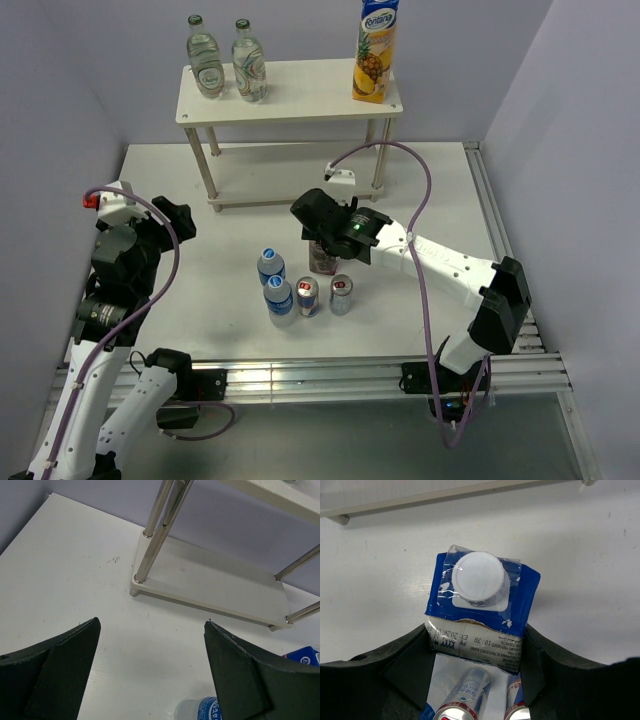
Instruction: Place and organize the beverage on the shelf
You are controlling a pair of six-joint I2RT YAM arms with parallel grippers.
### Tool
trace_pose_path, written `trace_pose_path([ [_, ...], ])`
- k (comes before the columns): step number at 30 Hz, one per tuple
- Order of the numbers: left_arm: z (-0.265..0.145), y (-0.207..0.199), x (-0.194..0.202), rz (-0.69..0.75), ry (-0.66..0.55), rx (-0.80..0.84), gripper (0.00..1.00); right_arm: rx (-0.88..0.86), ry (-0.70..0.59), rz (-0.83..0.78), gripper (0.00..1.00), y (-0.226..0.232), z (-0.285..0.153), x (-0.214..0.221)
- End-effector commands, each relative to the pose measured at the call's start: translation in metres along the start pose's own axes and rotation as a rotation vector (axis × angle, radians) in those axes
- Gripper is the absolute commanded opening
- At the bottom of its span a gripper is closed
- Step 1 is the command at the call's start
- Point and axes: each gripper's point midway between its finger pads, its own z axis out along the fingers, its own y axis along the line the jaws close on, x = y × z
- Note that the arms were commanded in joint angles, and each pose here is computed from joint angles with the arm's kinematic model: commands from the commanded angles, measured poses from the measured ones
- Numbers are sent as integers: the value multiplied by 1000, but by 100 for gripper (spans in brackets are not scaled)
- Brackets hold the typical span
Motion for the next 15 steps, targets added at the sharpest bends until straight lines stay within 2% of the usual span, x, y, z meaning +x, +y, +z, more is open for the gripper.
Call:
trace_pose_path([
  [1, 0, -4, -10, -12, -35, 19, 91, 9, -65, 26, 37, 4, -15, -29],
  [6, 0, -4, -9, -11, -33, 18, 91, -19, -147, 26, 37, 9, -49, -77],
  [12, 3, -4, -7, -8, -23, 15, 91, -111, -345, 87, 38, 22, -119, -186],
  [15, 3, -4, -6, -7, -20, 14, 91, -115, -417, 64, 40, 26, -135, -217],
])
